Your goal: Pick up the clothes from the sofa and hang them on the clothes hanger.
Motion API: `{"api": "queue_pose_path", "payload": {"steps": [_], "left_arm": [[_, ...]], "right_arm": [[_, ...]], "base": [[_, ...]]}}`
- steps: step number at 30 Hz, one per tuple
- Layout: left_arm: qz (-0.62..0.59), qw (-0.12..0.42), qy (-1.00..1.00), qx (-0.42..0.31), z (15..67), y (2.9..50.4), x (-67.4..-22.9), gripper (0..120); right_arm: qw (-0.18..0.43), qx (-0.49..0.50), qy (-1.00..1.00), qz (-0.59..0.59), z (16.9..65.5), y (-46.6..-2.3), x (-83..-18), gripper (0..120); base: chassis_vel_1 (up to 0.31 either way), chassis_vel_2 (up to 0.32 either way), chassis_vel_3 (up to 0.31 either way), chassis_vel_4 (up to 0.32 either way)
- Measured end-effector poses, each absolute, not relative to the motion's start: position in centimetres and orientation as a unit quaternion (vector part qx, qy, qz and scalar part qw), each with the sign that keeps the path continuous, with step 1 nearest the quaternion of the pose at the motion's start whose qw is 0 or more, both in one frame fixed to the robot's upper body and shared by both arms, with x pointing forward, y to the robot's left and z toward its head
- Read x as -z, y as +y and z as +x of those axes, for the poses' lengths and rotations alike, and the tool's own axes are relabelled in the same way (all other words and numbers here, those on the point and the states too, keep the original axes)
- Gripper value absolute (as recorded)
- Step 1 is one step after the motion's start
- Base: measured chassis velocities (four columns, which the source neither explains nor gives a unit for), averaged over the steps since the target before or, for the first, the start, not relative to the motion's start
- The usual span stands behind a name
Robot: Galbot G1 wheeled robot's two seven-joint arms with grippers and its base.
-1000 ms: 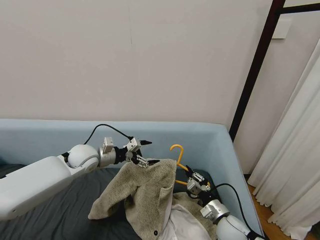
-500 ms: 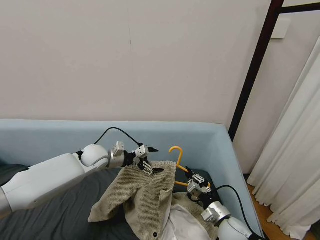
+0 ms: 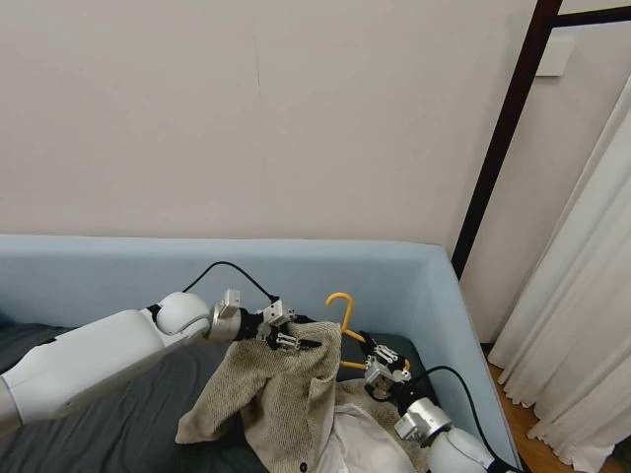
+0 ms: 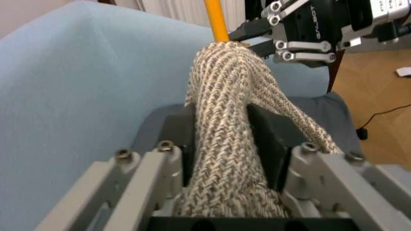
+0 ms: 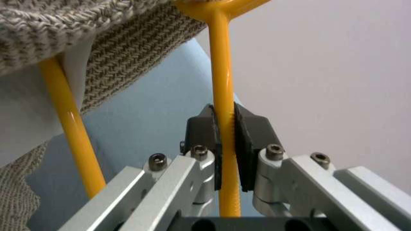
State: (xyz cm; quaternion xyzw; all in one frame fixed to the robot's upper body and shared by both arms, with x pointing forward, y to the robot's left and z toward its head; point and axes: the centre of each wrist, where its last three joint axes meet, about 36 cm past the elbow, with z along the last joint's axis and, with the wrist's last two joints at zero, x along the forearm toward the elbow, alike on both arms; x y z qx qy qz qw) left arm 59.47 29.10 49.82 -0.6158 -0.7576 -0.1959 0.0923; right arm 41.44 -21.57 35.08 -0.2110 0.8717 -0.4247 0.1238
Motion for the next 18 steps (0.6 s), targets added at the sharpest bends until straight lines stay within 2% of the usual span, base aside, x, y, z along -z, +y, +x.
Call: {"api": "queue_pose_path", "payload": {"steps": [4,18], "left_arm": [[-0.618,0.094,-0.756,0.195,59.2,29.3,-49.6,12],[-0.614,0.093,-0.756,0.206,58.5,30.4,-48.7,10]], "right_arm": [[0.127,0.424,0.871,-0.213,41.5,-21.5,-35.0,5],[0.126,0.418,0.872,-0.221,41.1,-21.2,-35.0,5]], "base": [[0.000,0.000,0.000,0.000],[0.000,0.000,0.000,0.000]]}}
